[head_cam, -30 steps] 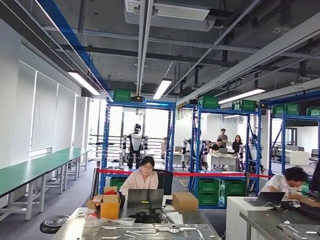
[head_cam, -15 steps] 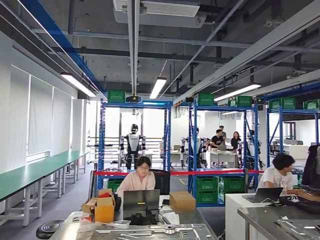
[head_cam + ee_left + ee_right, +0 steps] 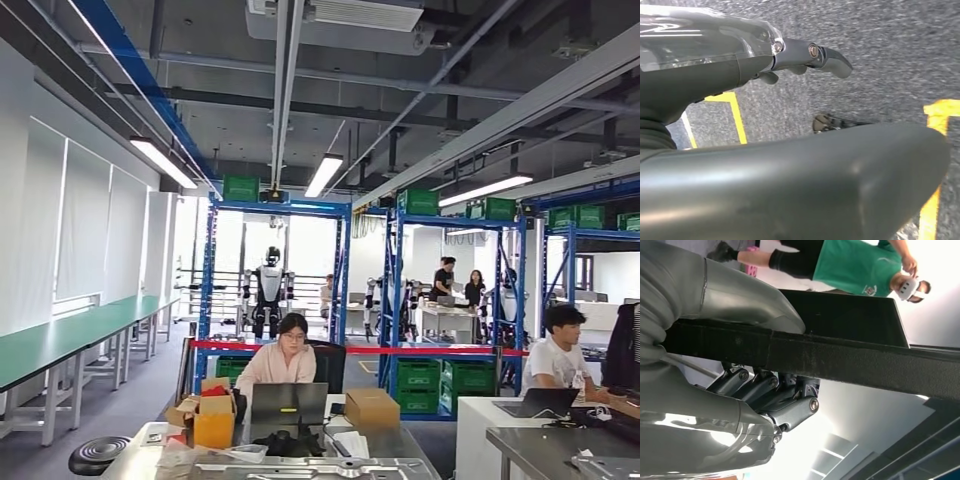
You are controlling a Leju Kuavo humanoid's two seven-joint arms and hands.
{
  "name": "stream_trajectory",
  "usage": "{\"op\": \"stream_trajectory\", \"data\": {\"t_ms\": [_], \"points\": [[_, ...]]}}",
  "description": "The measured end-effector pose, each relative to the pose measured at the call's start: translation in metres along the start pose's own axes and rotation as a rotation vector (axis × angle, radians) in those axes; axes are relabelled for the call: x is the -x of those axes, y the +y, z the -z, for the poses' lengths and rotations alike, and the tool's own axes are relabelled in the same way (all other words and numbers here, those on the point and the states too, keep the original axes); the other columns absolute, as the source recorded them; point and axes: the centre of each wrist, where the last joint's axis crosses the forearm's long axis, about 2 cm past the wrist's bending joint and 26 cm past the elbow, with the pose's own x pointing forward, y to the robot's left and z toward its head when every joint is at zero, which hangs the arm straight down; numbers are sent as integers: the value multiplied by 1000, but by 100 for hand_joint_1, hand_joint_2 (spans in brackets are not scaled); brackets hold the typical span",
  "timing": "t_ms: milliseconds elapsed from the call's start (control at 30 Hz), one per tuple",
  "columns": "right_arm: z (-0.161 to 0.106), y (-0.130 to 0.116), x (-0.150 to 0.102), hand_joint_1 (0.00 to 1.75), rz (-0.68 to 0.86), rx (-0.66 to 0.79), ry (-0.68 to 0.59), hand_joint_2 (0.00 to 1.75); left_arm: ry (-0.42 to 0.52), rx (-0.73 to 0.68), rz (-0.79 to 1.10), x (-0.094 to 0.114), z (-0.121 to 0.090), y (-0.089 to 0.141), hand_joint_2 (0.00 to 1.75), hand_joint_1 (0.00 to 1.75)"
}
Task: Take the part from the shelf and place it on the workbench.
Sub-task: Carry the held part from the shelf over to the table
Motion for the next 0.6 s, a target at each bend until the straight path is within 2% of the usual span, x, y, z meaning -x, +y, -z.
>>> {"op": "stream_trajectory", "data": {"t_ms": [600], "points": [[-4,-5,0,175,-64,47,24,175,-6,7,6,1,0,-3,175,0]]}}
